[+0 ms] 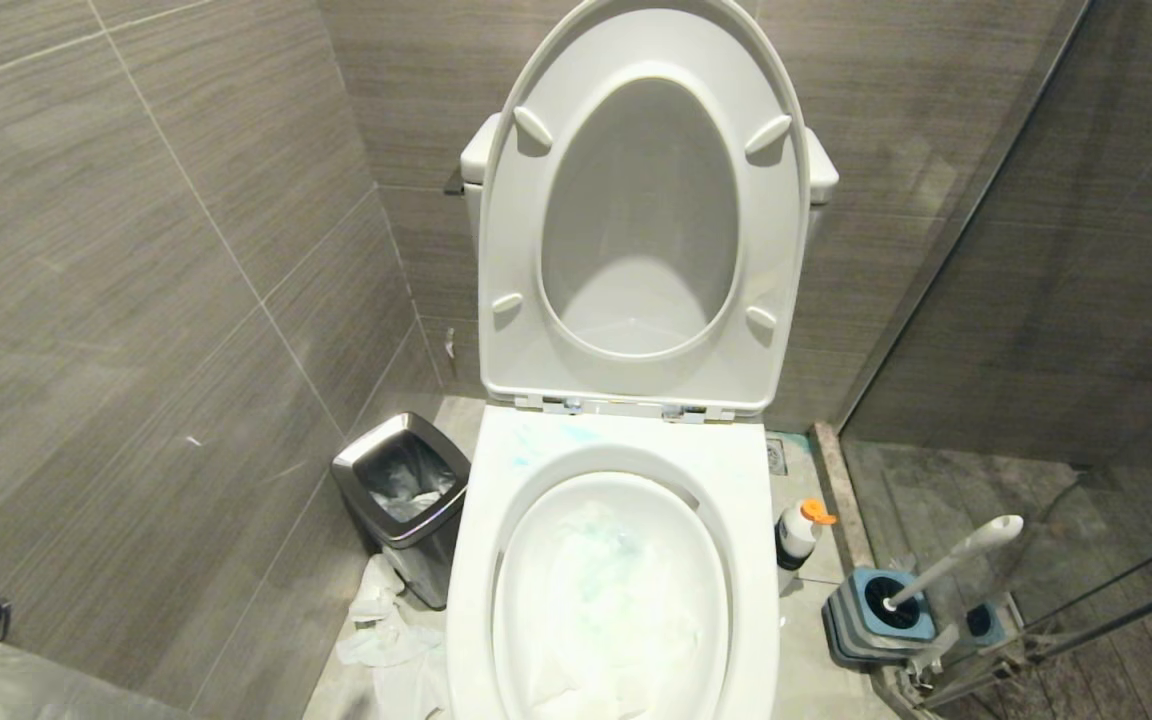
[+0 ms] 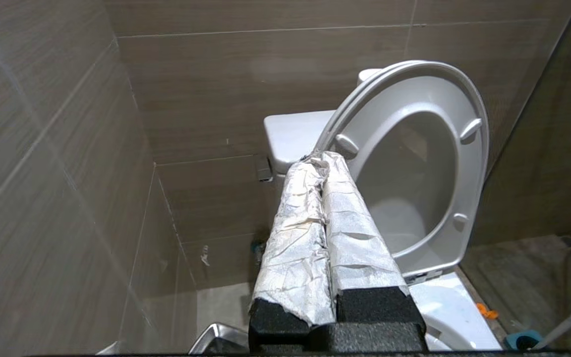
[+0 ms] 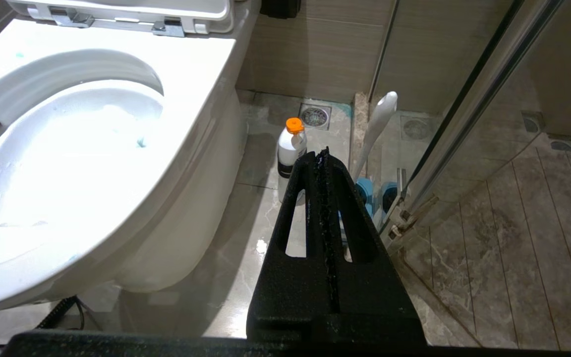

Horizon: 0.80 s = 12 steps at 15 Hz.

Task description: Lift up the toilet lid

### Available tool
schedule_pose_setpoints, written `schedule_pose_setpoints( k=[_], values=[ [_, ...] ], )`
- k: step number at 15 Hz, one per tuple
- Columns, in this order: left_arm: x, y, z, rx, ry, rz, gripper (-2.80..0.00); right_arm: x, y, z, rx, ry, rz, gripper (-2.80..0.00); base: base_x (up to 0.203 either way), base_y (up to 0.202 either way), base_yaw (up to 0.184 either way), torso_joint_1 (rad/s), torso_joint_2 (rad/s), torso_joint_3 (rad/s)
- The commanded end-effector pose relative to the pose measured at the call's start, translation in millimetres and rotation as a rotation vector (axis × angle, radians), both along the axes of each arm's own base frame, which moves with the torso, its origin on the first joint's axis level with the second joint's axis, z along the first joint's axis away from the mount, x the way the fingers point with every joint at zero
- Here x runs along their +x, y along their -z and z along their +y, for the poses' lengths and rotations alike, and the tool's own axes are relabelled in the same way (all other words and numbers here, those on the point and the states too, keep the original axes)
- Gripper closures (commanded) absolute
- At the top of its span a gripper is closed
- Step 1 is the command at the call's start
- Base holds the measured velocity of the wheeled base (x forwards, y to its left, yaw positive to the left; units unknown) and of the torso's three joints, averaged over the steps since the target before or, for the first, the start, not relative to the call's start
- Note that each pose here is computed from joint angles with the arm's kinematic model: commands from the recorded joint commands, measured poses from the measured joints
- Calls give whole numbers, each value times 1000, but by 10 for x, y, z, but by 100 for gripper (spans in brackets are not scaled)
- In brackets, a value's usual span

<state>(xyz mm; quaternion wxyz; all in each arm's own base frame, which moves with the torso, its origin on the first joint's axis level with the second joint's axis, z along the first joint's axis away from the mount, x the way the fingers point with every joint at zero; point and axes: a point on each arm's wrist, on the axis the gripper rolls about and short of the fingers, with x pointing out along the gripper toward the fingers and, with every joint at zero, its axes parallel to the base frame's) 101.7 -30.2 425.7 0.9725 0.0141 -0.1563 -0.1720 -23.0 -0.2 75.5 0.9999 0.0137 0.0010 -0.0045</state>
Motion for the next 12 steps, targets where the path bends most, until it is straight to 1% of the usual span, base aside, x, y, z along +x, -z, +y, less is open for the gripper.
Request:
schedule_pose_setpoints(
  k=[1, 2, 4, 5, 10, 12],
  values=[
    [-392, 9, 131, -7, -30, -26, 0, 1, 0, 0, 0, 0, 1, 0, 0, 0, 0, 0, 0, 0],
    [-530, 45, 165, -5, -32, -23, 0, 1, 0, 0, 0, 0, 1, 0, 0, 0, 0, 0, 0, 0],
    [-779, 133, 217, 11, -3, -36, 0, 1, 0, 0, 0, 0, 1, 0, 0, 0, 0, 0, 0, 0],
    [-885, 222, 238, 20, 5, -37, 0, 1, -1, 0, 0, -1, 0, 0, 0, 0, 0, 0, 0, 0],
    [-1403, 740, 297, 28, -74, -56, 0, 1, 0, 0, 0, 0, 1, 0, 0, 0, 0, 0, 0, 0],
    [-1557, 880, 284, 28, -100, -76, 0, 1, 0, 0, 0, -1, 1, 0, 0, 0, 0, 0, 0, 0]
  ],
)
